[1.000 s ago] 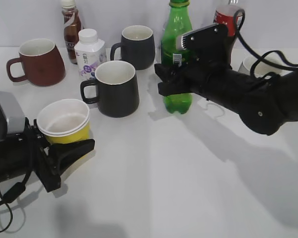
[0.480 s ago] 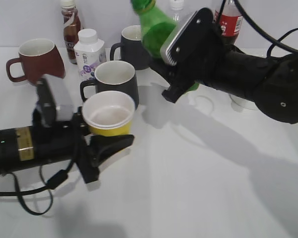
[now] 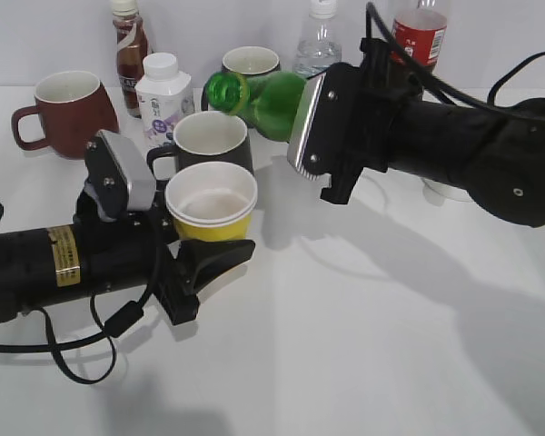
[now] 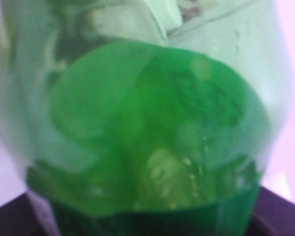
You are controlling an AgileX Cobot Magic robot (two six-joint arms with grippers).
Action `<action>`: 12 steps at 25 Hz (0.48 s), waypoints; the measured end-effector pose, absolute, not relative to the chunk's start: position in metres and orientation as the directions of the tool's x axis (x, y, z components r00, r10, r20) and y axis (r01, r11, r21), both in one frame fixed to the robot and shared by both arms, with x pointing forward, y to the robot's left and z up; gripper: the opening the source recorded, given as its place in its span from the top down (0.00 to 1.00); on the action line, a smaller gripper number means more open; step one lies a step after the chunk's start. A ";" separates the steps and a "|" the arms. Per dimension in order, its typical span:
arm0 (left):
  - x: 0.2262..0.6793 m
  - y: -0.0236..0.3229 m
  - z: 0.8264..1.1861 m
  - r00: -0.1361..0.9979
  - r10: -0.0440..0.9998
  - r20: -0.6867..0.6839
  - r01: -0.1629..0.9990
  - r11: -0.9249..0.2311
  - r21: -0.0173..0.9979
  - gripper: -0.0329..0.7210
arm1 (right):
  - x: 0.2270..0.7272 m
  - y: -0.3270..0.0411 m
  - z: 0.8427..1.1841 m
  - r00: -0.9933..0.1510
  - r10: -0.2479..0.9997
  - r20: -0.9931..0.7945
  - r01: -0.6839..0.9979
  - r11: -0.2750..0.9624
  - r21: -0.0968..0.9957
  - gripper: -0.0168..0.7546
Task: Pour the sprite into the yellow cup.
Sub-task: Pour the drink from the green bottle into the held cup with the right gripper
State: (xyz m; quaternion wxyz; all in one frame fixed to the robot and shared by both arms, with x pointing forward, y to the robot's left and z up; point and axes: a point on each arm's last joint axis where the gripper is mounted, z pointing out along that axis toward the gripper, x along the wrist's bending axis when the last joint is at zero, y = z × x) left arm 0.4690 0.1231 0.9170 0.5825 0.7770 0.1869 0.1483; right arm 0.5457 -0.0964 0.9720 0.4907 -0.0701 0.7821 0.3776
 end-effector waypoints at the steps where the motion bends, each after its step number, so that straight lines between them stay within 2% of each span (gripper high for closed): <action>1: 0.469 0.123 0.916 0.885 0.465 0.013 0.122 -0.259 0.958 0.42 | 0.546 -0.096 0.972 -0.494 0.240 -0.835 -0.495 0.712 0.498 0.41; 12: 0.469 0.124 0.914 0.882 0.472 0.015 0.134 -0.280 0.951 0.42 | 0.546 -0.096 0.972 -0.381 0.087 -0.921 -0.587 0.747 0.313 0.41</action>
